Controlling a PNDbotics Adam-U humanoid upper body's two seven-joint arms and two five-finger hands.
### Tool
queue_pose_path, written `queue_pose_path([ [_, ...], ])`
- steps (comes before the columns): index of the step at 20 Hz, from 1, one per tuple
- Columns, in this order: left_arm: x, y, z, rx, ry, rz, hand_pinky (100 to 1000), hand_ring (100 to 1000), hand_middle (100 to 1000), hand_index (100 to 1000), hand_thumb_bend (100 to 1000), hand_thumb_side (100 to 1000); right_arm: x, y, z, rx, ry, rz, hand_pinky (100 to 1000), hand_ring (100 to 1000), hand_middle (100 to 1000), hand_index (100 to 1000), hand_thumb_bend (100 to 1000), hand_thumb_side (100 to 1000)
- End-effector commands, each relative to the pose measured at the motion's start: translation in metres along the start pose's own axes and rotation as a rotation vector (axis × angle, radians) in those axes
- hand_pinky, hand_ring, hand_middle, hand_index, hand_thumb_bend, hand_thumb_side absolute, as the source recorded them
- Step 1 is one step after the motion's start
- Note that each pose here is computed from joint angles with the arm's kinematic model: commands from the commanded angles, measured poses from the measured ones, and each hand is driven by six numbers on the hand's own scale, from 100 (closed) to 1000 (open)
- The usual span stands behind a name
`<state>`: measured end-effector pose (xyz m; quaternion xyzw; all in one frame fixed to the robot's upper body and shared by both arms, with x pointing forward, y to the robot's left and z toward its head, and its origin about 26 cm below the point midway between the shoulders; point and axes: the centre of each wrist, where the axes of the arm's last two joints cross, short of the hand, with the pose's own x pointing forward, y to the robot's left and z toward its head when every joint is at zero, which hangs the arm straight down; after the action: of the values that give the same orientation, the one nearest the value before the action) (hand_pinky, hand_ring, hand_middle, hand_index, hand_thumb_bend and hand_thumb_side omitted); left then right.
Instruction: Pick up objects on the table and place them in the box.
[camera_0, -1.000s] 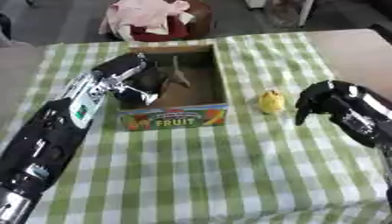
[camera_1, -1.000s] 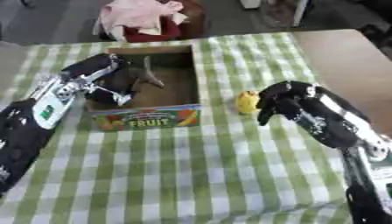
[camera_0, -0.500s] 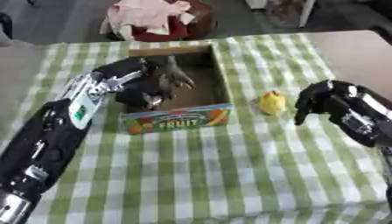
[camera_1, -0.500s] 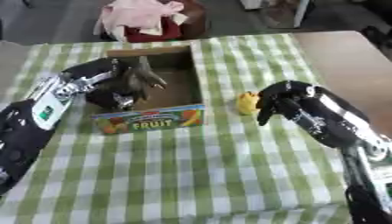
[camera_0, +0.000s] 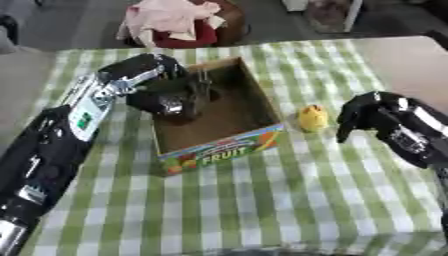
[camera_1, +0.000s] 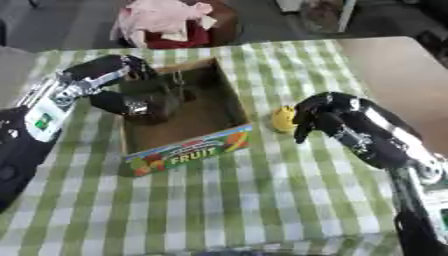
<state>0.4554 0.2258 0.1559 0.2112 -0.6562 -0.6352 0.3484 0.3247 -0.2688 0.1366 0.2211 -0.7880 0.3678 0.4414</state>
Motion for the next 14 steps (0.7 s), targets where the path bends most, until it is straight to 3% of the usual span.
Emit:
queue_pose_path([
  [1, -0.006, 0.028, 0.019, 0.133, -0.006, 0.042, 657, 675, 652, 802, 196, 702, 0.013, -0.017, -0.003, 0.009, -0.019, 0.07, 549, 575, 611, 758, 122, 533],
  [4, -0.004, 0.041, 0.044, 0.278, -0.031, 0.171, 627, 656, 632, 790, 100, 702, 0.022, -0.036, -0.007, 0.026, -0.017, 0.151, 551, 576, 613, 759, 124, 516],
  [7, 0.002, 0.048, 0.071, 0.402, -0.05, 0.351, 602, 642, 619, 778, 100, 710, 0.028, -0.055, -0.01, 0.059, -0.007, 0.252, 554, 580, 616, 761, 145, 497],
  [11, 0.014, 0.048, 0.106, 0.519, -0.062, 0.526, 585, 627, 606, 769, 100, 715, 0.025, -0.078, -0.014, 0.127, 0.037, 0.366, 561, 588, 629, 776, 225, 463],
  [12, 0.017, 0.046, 0.114, 0.537, -0.053, 0.55, 581, 622, 602, 768, 100, 719, 0.022, -0.084, -0.014, 0.149, 0.06, 0.395, 568, 598, 645, 791, 297, 456],
  [14, 0.022, 0.041, 0.127, 0.564, -0.044, 0.58, 579, 619, 598, 766, 100, 724, 0.014, -0.094, -0.013, 0.194, 0.104, 0.45, 576, 612, 663, 805, 358, 443],
])
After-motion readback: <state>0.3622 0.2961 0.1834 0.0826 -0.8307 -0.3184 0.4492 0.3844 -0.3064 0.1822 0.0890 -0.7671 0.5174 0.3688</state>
